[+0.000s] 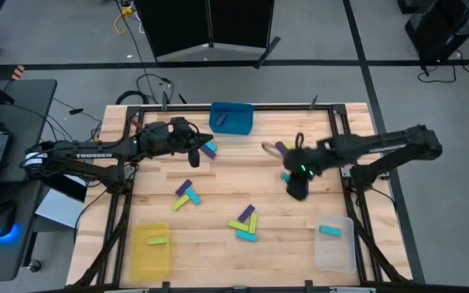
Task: Sort blocks
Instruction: Put the sky blue block into the white bin
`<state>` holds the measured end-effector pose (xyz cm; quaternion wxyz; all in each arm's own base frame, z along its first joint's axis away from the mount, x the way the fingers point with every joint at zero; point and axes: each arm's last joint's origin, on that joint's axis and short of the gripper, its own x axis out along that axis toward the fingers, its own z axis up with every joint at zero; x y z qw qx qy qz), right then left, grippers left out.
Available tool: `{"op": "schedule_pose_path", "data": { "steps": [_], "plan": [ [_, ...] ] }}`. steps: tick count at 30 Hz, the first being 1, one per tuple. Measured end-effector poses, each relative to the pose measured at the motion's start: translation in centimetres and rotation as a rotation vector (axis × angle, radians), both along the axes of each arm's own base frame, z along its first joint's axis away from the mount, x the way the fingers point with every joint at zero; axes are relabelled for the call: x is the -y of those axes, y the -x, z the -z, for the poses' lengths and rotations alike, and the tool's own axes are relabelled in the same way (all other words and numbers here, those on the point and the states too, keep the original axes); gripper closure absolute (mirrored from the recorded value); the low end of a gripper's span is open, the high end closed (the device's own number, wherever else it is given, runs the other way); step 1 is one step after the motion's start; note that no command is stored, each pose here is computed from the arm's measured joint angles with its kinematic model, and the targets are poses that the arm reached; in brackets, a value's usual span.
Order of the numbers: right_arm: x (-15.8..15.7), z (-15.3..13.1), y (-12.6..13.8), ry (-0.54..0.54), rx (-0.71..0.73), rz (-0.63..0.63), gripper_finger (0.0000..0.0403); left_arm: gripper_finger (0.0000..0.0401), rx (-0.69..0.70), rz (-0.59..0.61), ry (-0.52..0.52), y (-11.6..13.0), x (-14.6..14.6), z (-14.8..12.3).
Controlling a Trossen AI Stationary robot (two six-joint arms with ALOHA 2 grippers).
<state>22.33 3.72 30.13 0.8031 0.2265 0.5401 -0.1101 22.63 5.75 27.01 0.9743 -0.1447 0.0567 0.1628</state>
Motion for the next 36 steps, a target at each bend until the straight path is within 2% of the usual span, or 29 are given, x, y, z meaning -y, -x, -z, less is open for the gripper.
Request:
{"op": "schedule_pose_path", "data": {
  "steps": [8, 18, 23, 28, 36],
  "plan": [
    [-7.9, 0.3, 3.5, -0.038, -0.134, -0.113, 0.0289, 0.0398, -0.005, 0.19, -0.06, -0.1, 0.5, -0.1],
    [-14.1, 2.6, 7.0, -0.002, -0.282, -0.207, 0.0289, 0.0398, -0.045, 0.378, -0.184, -0.2, 1.1, 0.3],
    [-16.2, 3.9, 7.7, 0.011, -0.328, -0.238, 0.0289, 0.0398, -0.039, 0.423, -0.183, -0.2, 1.2, 0.2],
    [-17.7, 6.1, 8.1, 0.008, -0.354, -0.274, 0.0289, 0.0398, -0.038, 0.477, -0.23, -0.3, 1.9, 0.3],
    [-17.3, 11.0, 8.7, -0.022, -0.34, -0.267, 0.0289, 0.0398, -0.038, 0.487, -0.232, -0.4, 2.5, 0.3]
  ]
}}
